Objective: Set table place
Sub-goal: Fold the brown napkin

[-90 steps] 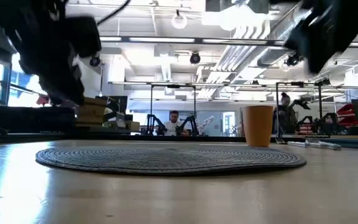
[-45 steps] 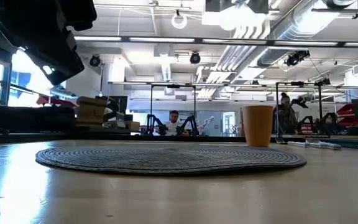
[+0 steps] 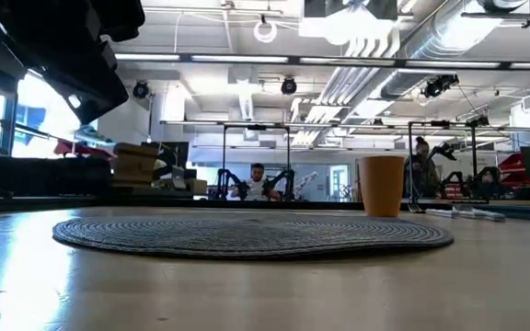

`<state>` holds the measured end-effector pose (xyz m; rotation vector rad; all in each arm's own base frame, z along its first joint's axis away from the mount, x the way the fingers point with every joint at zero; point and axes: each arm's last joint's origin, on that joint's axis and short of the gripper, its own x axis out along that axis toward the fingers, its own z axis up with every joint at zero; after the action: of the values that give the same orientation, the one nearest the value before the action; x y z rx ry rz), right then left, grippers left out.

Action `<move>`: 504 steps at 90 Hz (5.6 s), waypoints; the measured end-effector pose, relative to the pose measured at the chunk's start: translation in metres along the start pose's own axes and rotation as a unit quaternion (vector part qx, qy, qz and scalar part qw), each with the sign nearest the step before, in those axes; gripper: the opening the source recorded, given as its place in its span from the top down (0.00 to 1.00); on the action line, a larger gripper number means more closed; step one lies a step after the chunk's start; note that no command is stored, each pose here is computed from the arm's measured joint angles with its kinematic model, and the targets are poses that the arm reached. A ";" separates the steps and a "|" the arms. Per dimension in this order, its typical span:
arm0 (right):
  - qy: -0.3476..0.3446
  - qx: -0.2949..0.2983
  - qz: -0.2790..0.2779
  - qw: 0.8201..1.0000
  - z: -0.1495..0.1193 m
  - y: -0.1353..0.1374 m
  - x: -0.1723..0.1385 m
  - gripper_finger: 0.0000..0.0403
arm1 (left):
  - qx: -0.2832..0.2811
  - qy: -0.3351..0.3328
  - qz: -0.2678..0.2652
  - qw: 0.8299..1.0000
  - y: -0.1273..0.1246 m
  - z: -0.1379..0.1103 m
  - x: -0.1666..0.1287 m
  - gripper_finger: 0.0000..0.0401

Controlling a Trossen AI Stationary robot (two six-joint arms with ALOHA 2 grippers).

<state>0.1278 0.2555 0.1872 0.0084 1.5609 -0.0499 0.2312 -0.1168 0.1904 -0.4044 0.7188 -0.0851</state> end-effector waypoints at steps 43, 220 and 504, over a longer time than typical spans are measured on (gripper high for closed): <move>-0.033 -0.017 0.010 0.999 0.033 -0.015 -0.027 1.00 | 0.004 -0.027 -0.008 1.000 -0.003 0.006 -0.002 1.00; -0.366 0.127 -0.154 0.909 0.219 -0.207 -0.150 1.00 | 0.317 -0.189 0.285 0.885 -0.016 0.081 0.091 0.56; -0.314 0.149 -0.163 0.923 0.215 -0.209 -0.138 1.00 | 0.200 -0.037 0.269 0.941 0.005 0.059 0.077 0.66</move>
<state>0.3333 0.0420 0.3329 -0.0273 0.8849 -0.5068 0.3271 -0.1094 0.1808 0.1863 0.6963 0.2969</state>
